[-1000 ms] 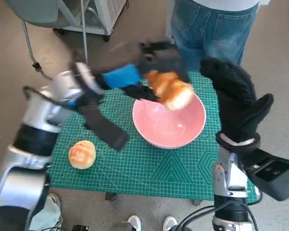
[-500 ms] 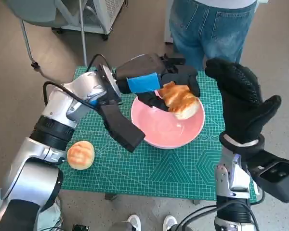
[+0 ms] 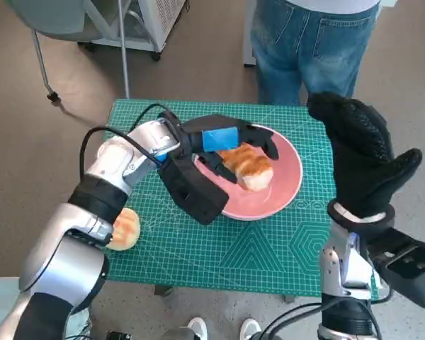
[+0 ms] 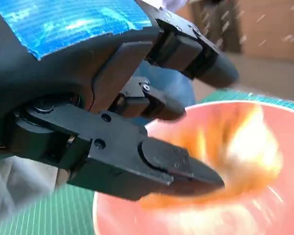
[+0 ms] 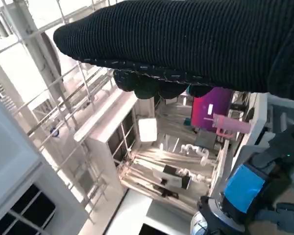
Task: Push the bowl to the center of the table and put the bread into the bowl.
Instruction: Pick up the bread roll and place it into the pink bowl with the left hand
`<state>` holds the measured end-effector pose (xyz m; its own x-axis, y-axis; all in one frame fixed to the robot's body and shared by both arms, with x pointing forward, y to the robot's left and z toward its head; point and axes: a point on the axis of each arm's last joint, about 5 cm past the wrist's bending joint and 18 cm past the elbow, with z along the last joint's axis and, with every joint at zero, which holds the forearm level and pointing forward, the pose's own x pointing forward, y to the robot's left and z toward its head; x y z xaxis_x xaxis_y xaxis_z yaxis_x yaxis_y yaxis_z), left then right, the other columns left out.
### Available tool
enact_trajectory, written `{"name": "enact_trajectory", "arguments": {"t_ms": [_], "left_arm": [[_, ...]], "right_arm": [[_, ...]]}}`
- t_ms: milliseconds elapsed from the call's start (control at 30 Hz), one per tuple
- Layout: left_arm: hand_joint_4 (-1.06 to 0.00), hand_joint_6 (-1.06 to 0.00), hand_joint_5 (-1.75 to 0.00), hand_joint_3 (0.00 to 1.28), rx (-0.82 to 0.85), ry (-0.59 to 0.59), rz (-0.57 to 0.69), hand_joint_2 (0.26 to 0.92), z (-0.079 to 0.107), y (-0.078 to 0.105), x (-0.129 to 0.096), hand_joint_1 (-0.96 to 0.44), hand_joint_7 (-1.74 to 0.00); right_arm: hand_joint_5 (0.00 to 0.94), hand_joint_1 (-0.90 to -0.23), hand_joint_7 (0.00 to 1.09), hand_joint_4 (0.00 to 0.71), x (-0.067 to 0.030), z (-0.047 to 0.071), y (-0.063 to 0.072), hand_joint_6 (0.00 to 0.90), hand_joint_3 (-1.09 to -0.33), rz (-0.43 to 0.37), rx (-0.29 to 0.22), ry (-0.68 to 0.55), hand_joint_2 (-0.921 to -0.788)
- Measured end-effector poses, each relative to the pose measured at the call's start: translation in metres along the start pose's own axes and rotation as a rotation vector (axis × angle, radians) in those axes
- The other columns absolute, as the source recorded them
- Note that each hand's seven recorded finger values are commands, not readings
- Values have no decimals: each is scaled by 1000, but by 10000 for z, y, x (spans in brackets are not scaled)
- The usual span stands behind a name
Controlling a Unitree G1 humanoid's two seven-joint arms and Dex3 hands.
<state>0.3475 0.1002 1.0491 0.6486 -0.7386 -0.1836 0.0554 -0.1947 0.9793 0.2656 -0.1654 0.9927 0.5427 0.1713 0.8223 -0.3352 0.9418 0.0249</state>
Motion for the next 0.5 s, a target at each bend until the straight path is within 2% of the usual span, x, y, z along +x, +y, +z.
{"name": "enact_trajectory", "arguments": {"t_ms": [233,400,500], "left_arm": [[-82,-185,-3,6,-114,-18,14,849,8,124,-141,-175,-157],[-74,-199,0,2,-150,-18,39,844,-20,202,-340,-172,-145],[-70,-212,0,1,-174,-10,61,841,-77,236,-557,-176,-138]], "right_arm": [[73,-572,732,302,4,-7,15,-1,-787,-4,4,5,-921],[74,-577,734,301,8,-14,34,-1,-786,-3,12,6,-921],[75,-580,734,299,10,-18,47,-1,-787,-1,17,7,-921]]}}
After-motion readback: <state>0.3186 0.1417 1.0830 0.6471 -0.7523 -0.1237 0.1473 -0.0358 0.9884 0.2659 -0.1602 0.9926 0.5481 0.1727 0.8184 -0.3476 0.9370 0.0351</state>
